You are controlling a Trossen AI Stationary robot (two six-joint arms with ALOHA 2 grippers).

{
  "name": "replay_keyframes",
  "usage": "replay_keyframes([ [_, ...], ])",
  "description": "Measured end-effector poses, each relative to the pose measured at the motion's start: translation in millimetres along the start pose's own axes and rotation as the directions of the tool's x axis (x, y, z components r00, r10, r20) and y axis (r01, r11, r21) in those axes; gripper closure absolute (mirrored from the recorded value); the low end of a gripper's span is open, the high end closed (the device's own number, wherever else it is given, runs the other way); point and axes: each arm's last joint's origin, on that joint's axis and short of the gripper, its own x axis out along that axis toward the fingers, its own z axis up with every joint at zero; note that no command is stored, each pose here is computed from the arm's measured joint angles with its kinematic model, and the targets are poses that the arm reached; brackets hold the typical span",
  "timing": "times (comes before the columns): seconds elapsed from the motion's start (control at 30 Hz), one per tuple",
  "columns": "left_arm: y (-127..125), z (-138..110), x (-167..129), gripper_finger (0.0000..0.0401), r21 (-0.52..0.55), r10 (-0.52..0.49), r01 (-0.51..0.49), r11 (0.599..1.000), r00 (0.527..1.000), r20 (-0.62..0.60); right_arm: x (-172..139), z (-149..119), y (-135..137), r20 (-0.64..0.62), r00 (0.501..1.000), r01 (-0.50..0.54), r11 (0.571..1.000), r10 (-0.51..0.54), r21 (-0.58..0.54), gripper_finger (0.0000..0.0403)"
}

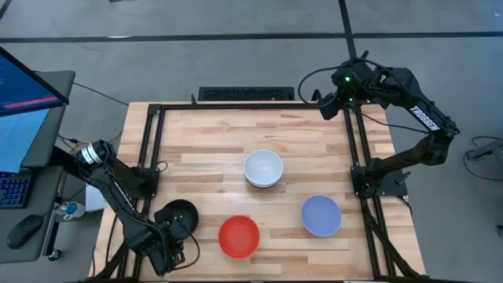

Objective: Nest bowls inside each other
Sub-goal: Stack the black bowl on top of the white bowl

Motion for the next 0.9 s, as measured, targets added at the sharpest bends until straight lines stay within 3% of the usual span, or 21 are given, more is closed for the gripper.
replay_keyframes([
  [0.27,4.1,-7.1,20.8,0.0218,-0.028,-0.044,0.043,0.999,0.998,-0.037,0.0,0.0,0.0,0.000,1.000,0.000,1.000,0.000,0.000,0.0168],
  [0.47,7.3,-3.7,22.4,0.0225,-0.024,-0.018,0.017,1.000,0.999,-0.030,0.0,0.0,0.0,0.000,1.000,0.000,1.000,0.000,0.000,0.0168],
  [0.63,8.9,0.5,23.5,0.0272,0.012,-0.011,0.011,1.000,0.999,-0.037,0.0,0.0,0.0,0.000,1.000,0.000,1.000,0.000,-0.002,0.0168],
  [0.9,9.9,3.6,24.3,0.0385,0.032,-0.008,0.010,0.999,0.999,-0.043,0.0,0.2,0.1,0.002,1.000,-0.001,1.000,0.001,-0.002,0.0168],
])
